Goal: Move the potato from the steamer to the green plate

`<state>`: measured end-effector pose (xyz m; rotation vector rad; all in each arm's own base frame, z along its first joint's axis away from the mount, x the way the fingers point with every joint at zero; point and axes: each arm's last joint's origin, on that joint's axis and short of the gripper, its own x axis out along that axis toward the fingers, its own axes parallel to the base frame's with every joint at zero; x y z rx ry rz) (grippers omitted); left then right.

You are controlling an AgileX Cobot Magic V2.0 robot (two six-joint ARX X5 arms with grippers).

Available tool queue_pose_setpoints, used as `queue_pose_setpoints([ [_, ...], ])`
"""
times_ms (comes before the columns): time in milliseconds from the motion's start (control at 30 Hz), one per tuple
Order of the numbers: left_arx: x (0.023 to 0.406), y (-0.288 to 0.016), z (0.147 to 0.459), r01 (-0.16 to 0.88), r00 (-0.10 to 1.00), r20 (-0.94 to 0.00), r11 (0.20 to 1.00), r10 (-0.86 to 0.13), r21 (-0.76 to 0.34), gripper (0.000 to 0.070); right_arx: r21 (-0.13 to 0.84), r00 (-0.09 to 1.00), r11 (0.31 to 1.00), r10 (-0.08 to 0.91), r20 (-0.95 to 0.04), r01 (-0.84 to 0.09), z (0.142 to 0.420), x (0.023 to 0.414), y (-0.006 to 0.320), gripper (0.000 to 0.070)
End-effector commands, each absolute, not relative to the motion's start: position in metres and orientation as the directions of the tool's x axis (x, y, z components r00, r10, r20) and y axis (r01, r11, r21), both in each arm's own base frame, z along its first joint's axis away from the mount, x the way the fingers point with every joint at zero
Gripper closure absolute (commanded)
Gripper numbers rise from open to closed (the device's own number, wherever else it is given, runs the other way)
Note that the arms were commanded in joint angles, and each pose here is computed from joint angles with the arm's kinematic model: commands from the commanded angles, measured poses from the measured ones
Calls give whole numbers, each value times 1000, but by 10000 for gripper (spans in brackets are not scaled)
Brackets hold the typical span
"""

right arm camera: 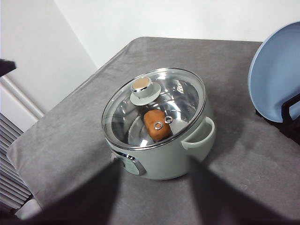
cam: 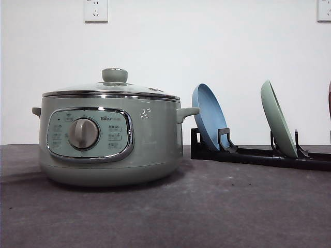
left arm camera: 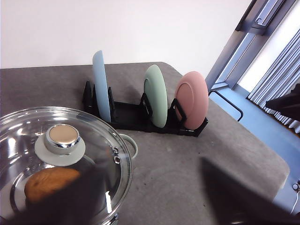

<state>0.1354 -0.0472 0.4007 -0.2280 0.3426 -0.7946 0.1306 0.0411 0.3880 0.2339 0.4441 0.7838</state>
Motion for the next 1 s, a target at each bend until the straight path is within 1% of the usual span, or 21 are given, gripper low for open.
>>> queue_pose_setpoints([
  [0,136,-48,407,681,644,-194,670,-740,-295,0,347,630,690,722,-285,-635,393,132,42,131],
  [67,137,-48,407,679,644,-197,671,-739,-297,0,343,647,708,705,-291,-618,393,132,41,67],
  [100,137,-48,407,679,643,-198,671,-739,-298,0,339,655,717,696,-294,-609,393,132,41,56],
  [467,137,-48,407,679,644,-198,671,-739,-298,0,342,665,720,691,-282,-603,394,135,41,60],
  [567,137,-48,407,679,643,-198,671,-739,-298,0,384,689,740,664,-289,-552,393,141,41,59],
  [667,137,-48,407,679,643,-199,671,-739,-299,0,417,701,762,635,-326,-496,388,154,42,60],
  [767,137,-48,406,678,643,-200,671,-739,-300,0,446,688,768,625,-367,-460,382,170,45,60],
  [967,138,-48,405,673,639,-215,673,-738,-308,0,424,707,832,538,-459,-358,379,220,49,60],
])
